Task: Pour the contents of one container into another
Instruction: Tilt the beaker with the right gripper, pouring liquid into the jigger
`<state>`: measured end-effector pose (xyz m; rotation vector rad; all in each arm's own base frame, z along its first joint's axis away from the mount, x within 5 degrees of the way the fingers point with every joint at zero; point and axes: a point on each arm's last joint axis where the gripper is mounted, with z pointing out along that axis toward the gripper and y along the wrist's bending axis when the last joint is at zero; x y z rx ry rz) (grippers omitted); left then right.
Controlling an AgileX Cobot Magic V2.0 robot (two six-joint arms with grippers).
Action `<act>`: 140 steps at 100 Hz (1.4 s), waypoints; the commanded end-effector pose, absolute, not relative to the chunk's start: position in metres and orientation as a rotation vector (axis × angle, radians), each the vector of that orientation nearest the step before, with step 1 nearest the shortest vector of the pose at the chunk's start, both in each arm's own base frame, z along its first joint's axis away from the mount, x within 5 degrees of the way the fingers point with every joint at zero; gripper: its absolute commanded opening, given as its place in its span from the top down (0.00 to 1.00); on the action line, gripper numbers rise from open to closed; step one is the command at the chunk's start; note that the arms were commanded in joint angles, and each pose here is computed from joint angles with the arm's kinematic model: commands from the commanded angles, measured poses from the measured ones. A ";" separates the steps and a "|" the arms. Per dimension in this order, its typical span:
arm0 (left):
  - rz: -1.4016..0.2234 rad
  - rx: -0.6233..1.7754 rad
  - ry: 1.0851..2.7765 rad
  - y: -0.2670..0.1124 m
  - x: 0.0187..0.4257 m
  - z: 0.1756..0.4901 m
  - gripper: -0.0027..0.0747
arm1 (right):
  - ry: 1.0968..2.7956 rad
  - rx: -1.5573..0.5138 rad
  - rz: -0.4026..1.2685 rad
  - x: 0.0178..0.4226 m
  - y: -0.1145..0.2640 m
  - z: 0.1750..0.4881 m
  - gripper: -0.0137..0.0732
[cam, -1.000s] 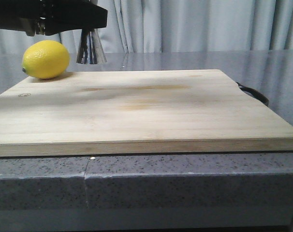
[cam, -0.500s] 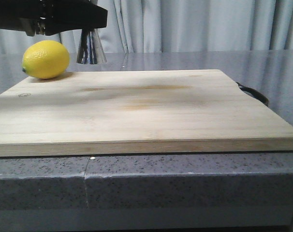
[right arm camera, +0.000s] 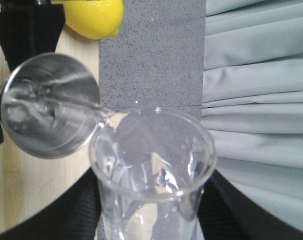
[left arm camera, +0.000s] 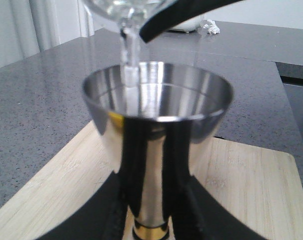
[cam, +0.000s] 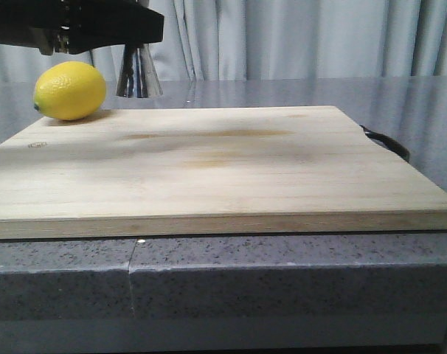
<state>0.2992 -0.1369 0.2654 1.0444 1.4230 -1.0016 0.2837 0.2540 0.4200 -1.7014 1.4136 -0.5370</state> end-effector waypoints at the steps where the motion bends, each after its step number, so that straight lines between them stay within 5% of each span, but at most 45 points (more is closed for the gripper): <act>1: -1.080 1.007 1.251 -0.140 0.291 0.299 0.77 | 1.300 -1.614 -0.588 0.276 0.245 0.452 0.49; 140: -1.080 1.007 1.251 -0.140 0.291 0.299 0.77 | 1.219 -1.647 -0.647 0.277 0.246 0.455 0.49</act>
